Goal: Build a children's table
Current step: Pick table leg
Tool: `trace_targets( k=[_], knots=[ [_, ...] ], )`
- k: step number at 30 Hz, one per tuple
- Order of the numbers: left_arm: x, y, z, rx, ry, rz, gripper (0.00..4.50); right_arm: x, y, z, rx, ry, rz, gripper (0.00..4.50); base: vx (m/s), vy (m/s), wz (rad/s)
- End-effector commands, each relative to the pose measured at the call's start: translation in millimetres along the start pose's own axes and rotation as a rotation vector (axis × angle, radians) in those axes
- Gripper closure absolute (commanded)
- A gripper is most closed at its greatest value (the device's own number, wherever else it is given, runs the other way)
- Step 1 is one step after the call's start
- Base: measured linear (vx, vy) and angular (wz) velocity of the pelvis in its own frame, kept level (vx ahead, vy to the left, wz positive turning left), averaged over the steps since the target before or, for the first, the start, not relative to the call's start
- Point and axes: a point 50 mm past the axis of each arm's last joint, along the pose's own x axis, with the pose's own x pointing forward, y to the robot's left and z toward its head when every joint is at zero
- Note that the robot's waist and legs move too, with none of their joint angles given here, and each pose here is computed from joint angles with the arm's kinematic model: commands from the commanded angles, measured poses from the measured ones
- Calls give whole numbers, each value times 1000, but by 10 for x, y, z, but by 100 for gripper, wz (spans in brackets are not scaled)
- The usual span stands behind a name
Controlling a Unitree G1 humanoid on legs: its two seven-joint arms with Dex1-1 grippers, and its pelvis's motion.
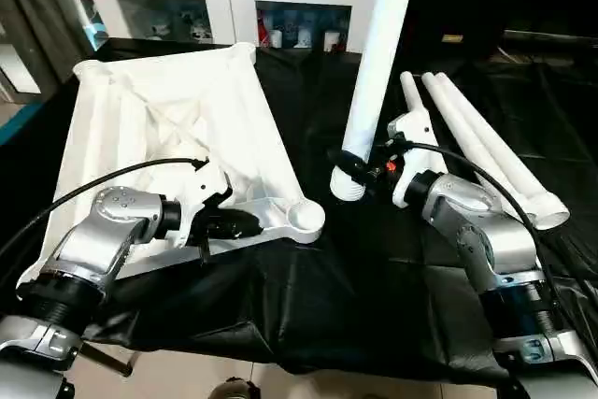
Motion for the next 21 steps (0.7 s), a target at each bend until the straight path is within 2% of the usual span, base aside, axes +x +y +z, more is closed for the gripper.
trace_targets(
  k=[1, 6, 9, 13, 15, 17, 20, 21],
  knots=[
    [-19, -13, -81, 0, 46, 7, 379, 24, -13, 106, -31, -29, 9, 262, 0, 0, 0],
    [1, 2, -164, 25, 90, 45, 335, 63, -9, 112, -32, -32, 20, 262, 0, 0, 0],
    [-6, 26, -175, 47, 104, 67, 329, 75, 4, 114, -31, -34, 29, 262, 0, 0, 0],
    [-45, 40, -153, 20, 72, 64, 328, 87, 40, 119, -30, -31, 57, 262, 0, 0, 0],
    [-40, 23, -118, 3, 32, 43, 357, 78, 35, 126, -14, -35, 62, 262, 0, 0, 0],
    [-28, 11, -98, -11, 1, 28, 357, 73, 34, 126, 4, -37, 69, 262, 0, 0, 0],
    [-21, 4, -105, -21, -3, 18, 395, 74, 40, 117, 6, -32, 76, 262, 0, 0, 0],
    [-10, 0, -111, -25, -6, 13, 395, 76, 48, 110, 3, -27, 84, 262, 0, 0, 0]
  ],
)
